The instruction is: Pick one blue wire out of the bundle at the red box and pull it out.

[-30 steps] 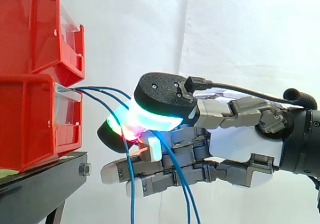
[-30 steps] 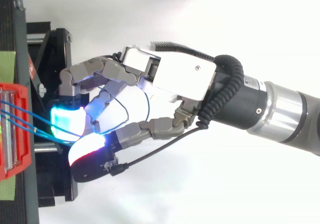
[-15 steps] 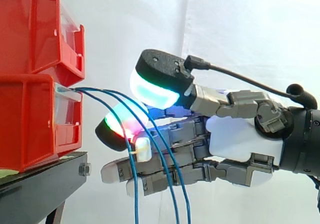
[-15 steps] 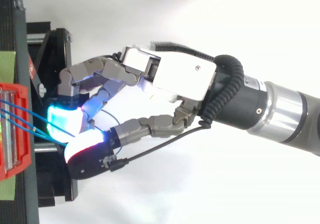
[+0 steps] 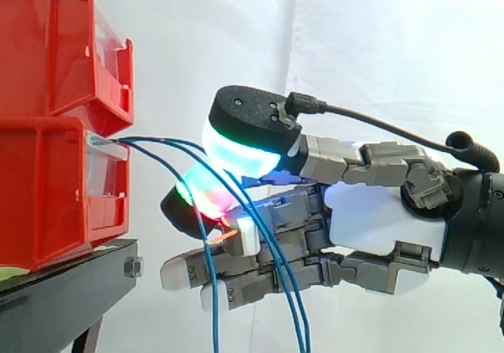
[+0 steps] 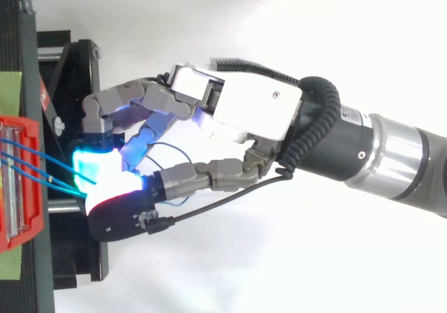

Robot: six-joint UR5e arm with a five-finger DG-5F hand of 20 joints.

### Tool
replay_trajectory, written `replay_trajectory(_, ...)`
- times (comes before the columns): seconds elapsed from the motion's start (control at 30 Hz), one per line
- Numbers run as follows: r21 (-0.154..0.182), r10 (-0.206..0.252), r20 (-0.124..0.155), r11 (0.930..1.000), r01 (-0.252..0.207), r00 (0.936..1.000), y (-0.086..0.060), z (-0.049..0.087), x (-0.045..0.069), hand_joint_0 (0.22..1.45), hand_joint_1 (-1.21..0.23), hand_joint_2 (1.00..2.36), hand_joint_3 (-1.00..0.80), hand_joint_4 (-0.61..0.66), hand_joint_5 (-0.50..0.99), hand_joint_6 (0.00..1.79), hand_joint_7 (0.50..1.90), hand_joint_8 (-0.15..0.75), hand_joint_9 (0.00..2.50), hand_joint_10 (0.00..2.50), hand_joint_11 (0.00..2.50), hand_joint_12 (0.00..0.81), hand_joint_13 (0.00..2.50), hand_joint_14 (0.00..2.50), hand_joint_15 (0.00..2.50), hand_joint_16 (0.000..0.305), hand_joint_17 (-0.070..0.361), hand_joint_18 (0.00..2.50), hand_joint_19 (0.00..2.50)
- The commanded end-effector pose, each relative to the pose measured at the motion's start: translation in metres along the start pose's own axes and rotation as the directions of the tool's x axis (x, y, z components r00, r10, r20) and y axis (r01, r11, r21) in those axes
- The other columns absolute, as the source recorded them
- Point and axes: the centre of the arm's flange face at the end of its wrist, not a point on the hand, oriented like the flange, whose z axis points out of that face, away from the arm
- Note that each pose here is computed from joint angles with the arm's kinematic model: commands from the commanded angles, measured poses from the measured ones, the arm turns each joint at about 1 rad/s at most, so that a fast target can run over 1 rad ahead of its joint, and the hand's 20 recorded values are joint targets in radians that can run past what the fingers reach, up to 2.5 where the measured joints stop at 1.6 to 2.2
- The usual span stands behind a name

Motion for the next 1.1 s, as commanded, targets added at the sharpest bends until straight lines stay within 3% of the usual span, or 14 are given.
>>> replay_trajectory(0.0,-0.001,0.000,0.001,1.0000,0.000,1.0000,0.001,0.000,0.000,0.61,-0.81,1.02,-0.25,0.12,-0.15,0.88,1.22,0.236,1.13,0.03,0.98,0.323,0.61,0.02,0.44,0.048,0.107,0.48,0.58)
replay_trajectory(0.33,-0.001,0.002,0.001,1.0000,-0.002,1.0000,0.001,0.000,0.000,0.59,-0.78,1.02,-0.17,0.10,-0.13,0.87,1.28,0.215,1.19,0.03,0.92,0.322,0.65,0.02,0.43,0.048,0.107,0.51,0.59)
replay_trajectory(0.63,0.003,0.008,0.003,1.0000,-0.008,1.0000,0.001,0.000,0.000,0.59,-0.80,1.02,-0.14,0.07,-0.11,0.85,1.32,0.188,0.95,0.02,0.46,0.309,0.52,0.01,0.29,0.046,0.104,0.49,0.53)
replay_trajectory(0.8,-0.006,0.020,0.004,0.9998,-0.020,0.9998,0.018,0.001,-0.005,0.59,-0.81,1.02,-0.13,0.07,-0.11,0.85,1.32,0.180,0.86,0.01,0.34,0.314,0.47,0.01,0.25,0.046,0.103,0.45,0.50)
replay_trajectory(0.93,0.034,-0.001,-0.016,0.9994,0.001,0.9999,0.021,-0.003,-0.008,0.59,-0.82,1.02,-0.13,0.06,-0.11,0.84,1.34,0.182,0.81,0.01,0.30,0.317,0.43,0.01,0.23,0.046,0.104,0.40,0.46)
replay_trajectory(1.07,0.097,-0.032,-0.041,0.9946,0.036,0.9986,0.031,-0.011,-0.015,0.59,-0.82,1.02,-0.13,0.05,-0.11,0.84,1.34,0.176,0.76,0.01,0.26,0.318,0.35,0.01,0.19,0.047,0.105,0.34,0.40)
